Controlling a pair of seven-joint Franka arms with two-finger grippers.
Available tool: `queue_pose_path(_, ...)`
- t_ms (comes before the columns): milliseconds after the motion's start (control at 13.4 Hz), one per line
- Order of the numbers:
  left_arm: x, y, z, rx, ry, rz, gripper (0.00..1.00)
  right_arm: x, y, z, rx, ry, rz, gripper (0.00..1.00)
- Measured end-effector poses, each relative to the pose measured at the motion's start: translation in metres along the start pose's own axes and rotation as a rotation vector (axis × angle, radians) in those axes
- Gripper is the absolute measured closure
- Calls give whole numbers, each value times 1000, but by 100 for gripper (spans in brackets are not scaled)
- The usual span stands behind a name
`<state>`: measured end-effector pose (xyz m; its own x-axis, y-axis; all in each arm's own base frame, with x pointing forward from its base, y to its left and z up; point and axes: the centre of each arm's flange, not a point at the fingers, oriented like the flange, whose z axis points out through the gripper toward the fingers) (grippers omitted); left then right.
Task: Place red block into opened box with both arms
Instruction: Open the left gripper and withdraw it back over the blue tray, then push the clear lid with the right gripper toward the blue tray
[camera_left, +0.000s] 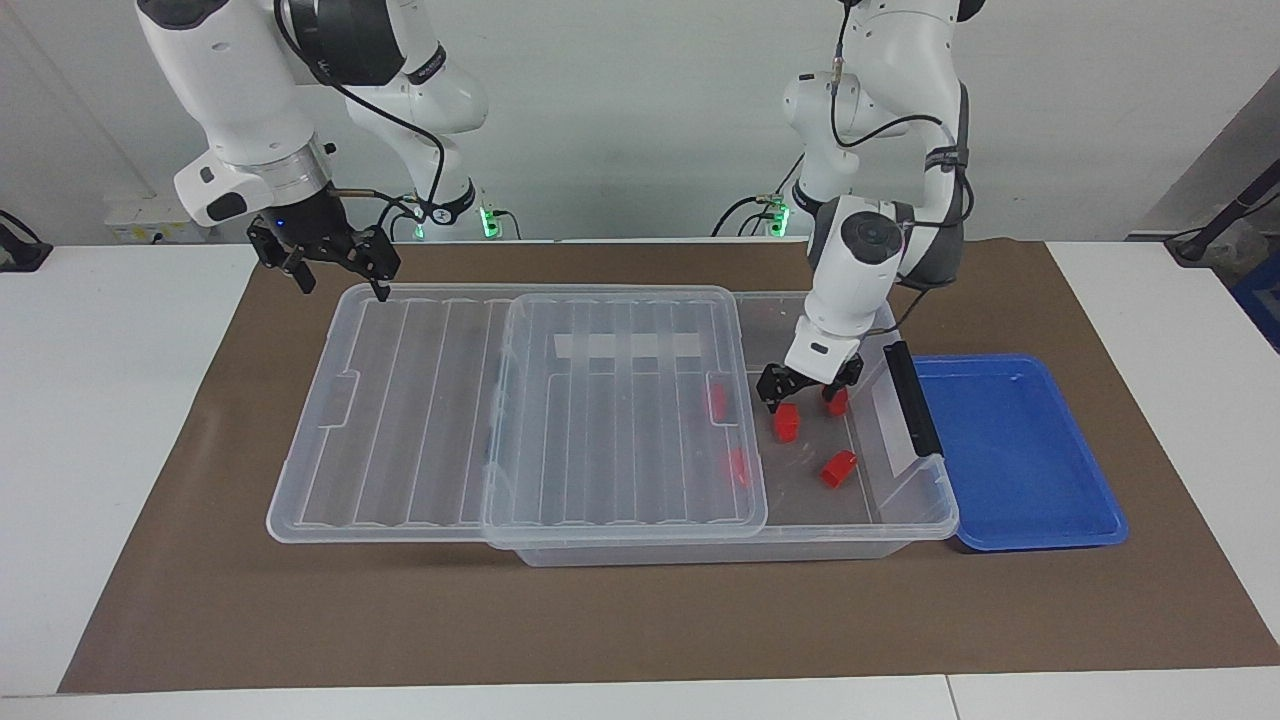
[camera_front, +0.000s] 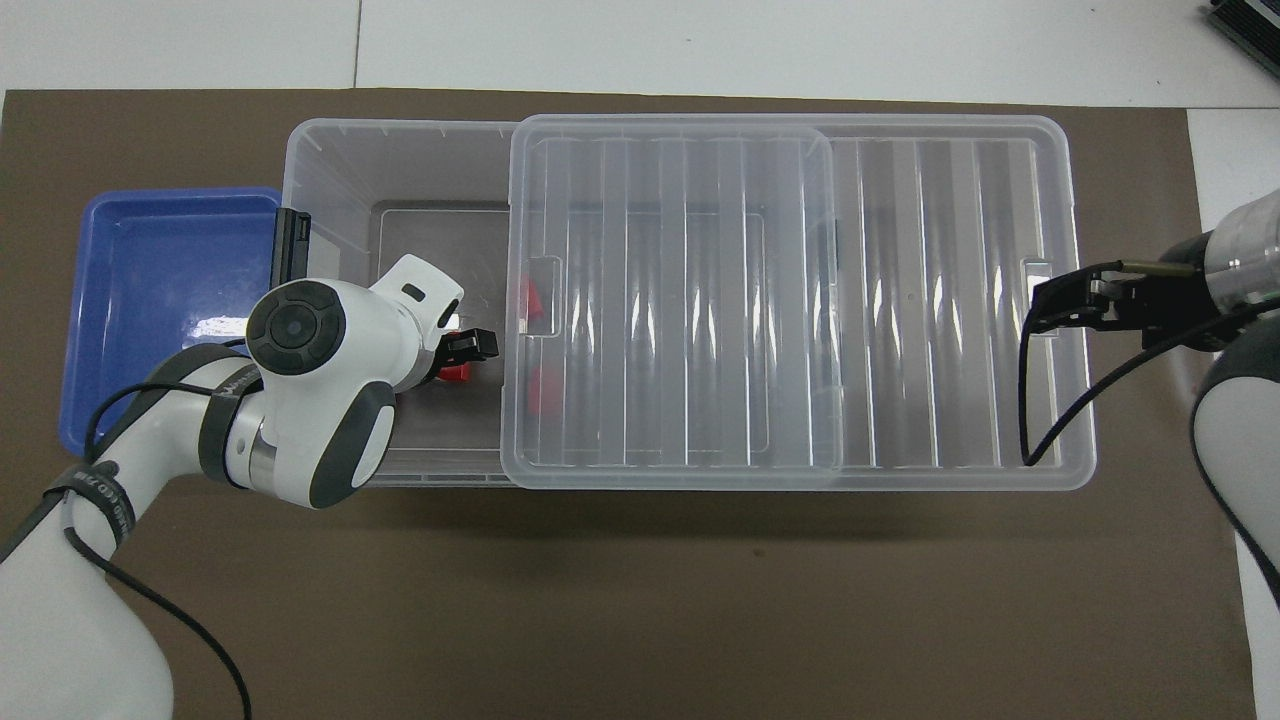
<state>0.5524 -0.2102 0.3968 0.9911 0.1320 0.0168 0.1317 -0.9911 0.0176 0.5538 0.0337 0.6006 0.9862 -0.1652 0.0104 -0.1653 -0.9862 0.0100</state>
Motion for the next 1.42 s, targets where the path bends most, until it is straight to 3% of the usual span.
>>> queue_pose_path(300, 2, -29, -140, 46, -50, 21, 0, 1, 6, 0, 0, 0, 11, 0)
queue_pose_path(524, 12, -123, -202, 48, -46, 84, 0, 2, 8, 0, 0, 0, 14, 0)
queue_pose_path(749, 23, -228, -218, 43, -36, 145, 0, 2, 8, 0, 0, 0, 14, 0)
queue_pose_path(1123, 27, -222, -216, 43, -7, 185, 0, 7, 18, 0, 4, 19, 34, 3)
queue_pose_path(1198, 29, -218, -216, 43, 11, 191, 0, 10, 20, 3, 8, 40, 38, 10)
queue_pose_path(1423, 26, -184, -215, 40, 30, 256, 0, 22, 40, 28, 18, 96, 78, 51)
